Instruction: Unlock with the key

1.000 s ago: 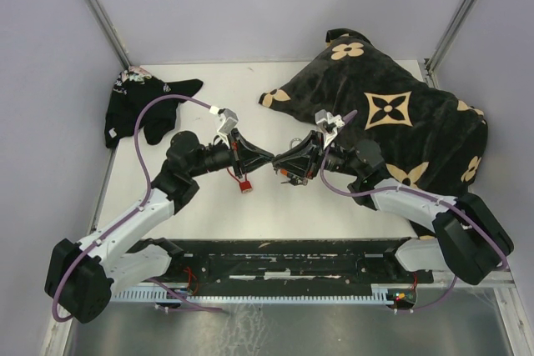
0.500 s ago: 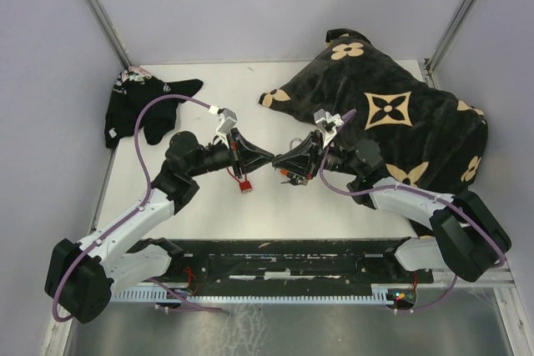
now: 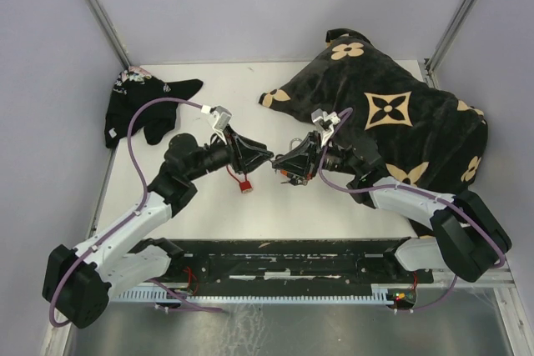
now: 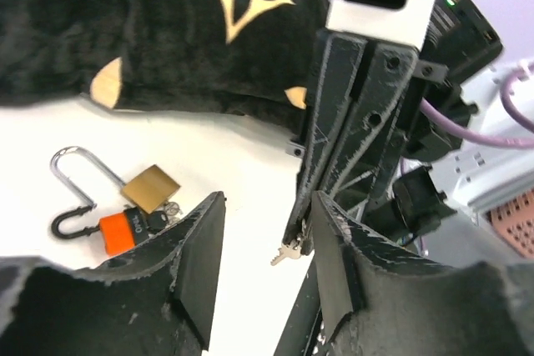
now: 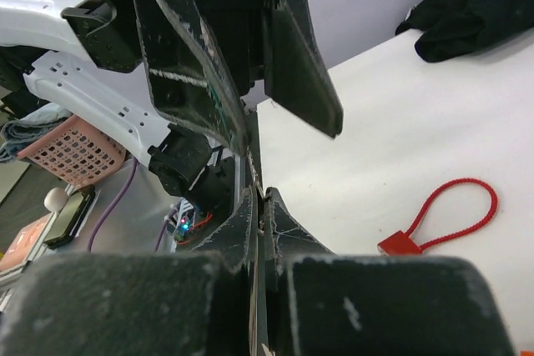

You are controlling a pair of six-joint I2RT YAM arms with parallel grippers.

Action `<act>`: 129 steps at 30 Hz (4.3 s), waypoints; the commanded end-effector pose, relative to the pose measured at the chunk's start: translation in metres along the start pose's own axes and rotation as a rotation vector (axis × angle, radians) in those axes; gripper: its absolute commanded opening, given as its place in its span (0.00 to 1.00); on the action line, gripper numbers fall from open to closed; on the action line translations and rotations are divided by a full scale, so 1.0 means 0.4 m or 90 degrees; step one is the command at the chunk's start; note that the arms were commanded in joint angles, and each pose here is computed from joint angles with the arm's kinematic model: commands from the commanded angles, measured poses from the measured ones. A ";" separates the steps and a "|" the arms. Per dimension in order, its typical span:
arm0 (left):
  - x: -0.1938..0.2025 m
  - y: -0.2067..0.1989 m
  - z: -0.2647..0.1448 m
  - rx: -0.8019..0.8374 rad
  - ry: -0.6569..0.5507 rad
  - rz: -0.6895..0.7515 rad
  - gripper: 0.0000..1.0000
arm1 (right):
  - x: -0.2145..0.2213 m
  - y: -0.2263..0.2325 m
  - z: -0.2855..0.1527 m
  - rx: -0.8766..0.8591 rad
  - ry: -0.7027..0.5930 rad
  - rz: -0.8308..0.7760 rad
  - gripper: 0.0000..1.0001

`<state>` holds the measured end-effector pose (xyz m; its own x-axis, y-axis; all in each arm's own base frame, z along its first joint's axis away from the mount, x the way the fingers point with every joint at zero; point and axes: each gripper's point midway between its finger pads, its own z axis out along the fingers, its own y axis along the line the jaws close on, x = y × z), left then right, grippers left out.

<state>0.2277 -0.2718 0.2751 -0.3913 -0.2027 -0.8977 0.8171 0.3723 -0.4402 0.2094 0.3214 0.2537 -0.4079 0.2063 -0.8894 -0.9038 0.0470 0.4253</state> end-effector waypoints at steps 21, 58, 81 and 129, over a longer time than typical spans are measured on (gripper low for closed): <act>0.212 0.282 -0.183 -0.597 0.181 -0.313 0.99 | 0.089 -0.161 -0.058 0.227 0.017 0.036 0.02; 0.489 0.441 -0.142 -0.831 0.465 -0.348 0.63 | 0.169 -0.245 -0.098 0.355 0.081 0.029 0.02; 0.344 0.388 -0.051 -0.724 0.205 -0.447 0.15 | 0.248 -0.160 -0.018 0.349 0.158 0.081 0.01; 0.285 0.301 -0.007 -0.609 0.129 -0.546 0.05 | 0.276 -0.208 0.064 0.415 0.094 0.244 0.02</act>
<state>0.2737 -0.2369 0.0978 -0.7862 -0.5518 -0.2782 -0.3360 0.7595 -0.5570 0.2294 0.3525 0.0978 -0.7663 0.1311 -0.6290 -0.4389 0.6081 0.6615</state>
